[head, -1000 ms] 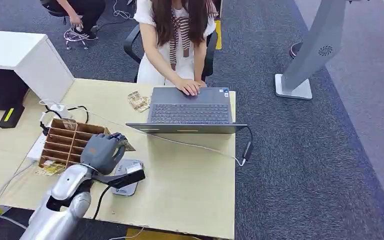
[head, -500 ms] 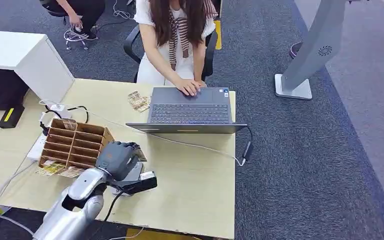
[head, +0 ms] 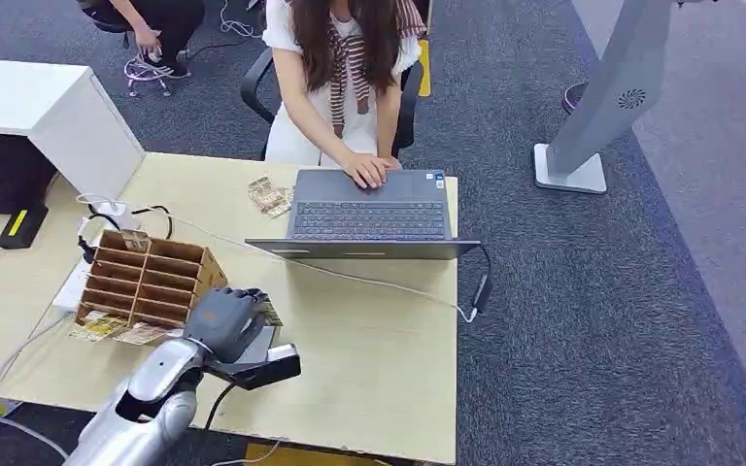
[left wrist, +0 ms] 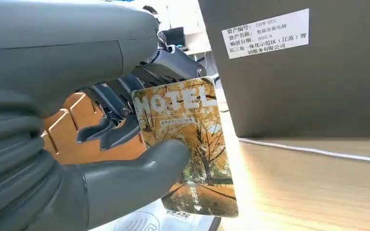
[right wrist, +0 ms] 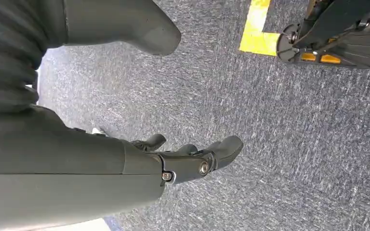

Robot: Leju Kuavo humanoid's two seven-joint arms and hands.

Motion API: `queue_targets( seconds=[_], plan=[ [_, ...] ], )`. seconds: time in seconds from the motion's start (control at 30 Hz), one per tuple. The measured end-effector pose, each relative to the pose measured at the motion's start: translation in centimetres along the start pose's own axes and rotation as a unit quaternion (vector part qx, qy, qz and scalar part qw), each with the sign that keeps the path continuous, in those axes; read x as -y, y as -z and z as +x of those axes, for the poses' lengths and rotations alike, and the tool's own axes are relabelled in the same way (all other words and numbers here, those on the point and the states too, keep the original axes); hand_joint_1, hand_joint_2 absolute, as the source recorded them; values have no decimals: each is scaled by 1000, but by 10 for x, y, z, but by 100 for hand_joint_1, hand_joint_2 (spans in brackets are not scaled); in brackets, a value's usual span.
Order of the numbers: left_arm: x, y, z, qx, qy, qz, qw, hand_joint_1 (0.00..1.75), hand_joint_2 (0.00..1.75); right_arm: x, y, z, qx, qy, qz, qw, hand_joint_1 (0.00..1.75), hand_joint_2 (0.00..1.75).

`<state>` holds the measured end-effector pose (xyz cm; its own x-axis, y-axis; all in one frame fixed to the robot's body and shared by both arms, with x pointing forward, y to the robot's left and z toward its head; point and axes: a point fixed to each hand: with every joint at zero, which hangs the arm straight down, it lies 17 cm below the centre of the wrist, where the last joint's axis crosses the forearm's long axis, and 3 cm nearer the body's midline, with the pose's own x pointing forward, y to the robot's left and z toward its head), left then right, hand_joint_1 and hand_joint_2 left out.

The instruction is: Pass the card to the sensor for recognition and then transmit it.

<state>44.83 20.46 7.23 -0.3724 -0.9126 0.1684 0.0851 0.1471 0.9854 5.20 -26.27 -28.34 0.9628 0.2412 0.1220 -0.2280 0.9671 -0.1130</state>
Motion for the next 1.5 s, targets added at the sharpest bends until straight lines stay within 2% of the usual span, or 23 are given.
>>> queue_targets(
  seconds=[0.4, 1.13, 1.23, 1.5],
  plan=[
    [13, -29, 6, 0, -14, 4, 1000, 175, 175, 2, 0, -3, -4, 9, -6, 1000, 0, 175],
    [8, -31, -7, -20, -5, 14, 1000, 175, 175, 2, 0, -4, -7, 7, -6, 1000, 0, 175],
    [-10, -28, -13, -34, 10, 51, 998, 175, 175, 2, 0, -4, -7, 5, -5, 1000, 0, 175],
    [-125, -6, -29, -42, 30, 212, 976, 175, 175, 0, 0, -4, -6, -4, 0, 1000, 0, 175]
  ],
)
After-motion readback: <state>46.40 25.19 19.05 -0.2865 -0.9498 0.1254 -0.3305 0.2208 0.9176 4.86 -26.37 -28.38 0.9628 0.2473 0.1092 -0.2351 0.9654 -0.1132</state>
